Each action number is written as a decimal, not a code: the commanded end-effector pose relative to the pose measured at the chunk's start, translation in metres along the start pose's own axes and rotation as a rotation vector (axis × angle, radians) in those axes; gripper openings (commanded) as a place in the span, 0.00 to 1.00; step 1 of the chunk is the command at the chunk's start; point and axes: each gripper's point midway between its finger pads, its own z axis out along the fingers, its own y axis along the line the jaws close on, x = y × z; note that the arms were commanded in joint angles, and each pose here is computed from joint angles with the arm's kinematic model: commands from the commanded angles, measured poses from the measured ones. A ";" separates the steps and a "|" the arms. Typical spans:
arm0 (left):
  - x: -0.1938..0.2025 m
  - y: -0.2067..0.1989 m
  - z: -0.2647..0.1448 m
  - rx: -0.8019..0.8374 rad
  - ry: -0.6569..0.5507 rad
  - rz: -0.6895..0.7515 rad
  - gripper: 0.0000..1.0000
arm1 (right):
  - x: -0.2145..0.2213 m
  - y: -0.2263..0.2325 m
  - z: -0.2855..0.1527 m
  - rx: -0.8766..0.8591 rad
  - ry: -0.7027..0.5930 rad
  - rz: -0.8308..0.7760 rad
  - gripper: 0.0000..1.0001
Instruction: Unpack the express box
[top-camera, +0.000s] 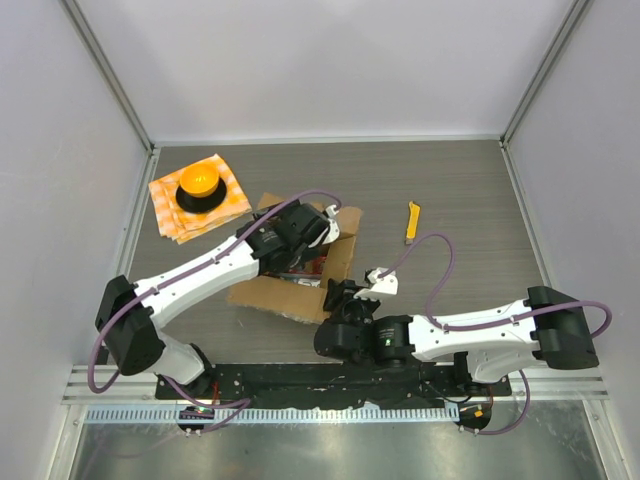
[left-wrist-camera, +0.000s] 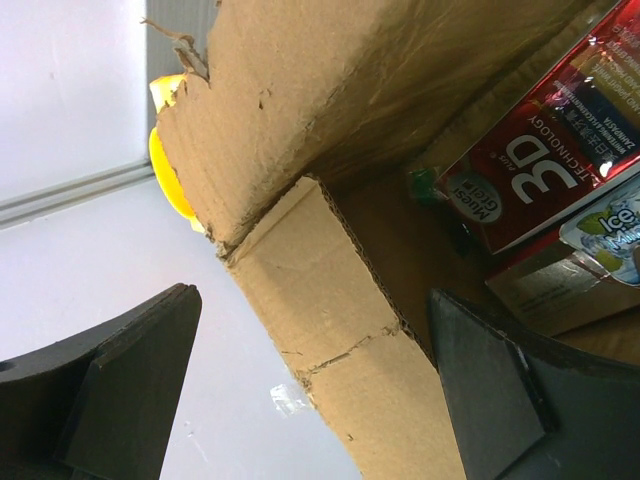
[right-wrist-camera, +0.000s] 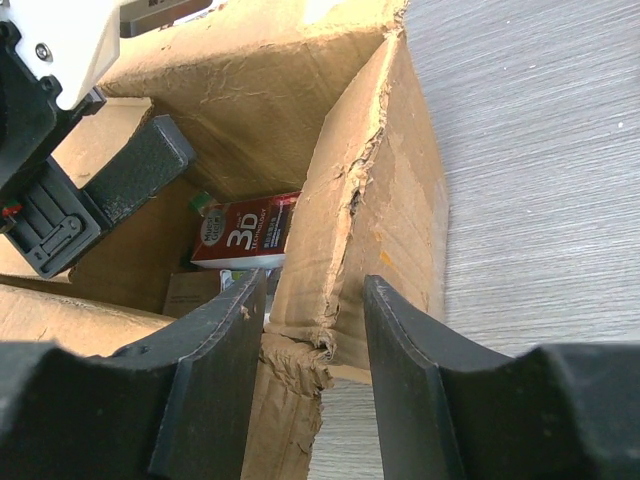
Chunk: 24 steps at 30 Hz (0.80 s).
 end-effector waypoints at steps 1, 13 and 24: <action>-0.002 0.033 -0.016 -0.127 -0.009 0.007 1.00 | 0.035 -0.032 -0.001 0.031 0.114 -0.129 0.48; 0.005 0.068 -0.049 -0.228 -0.018 0.015 1.00 | 0.036 -0.033 -0.002 0.023 0.125 -0.113 0.47; 0.022 0.075 -0.047 -0.268 0.023 0.042 1.00 | 0.036 -0.034 -0.003 0.011 0.131 -0.106 0.45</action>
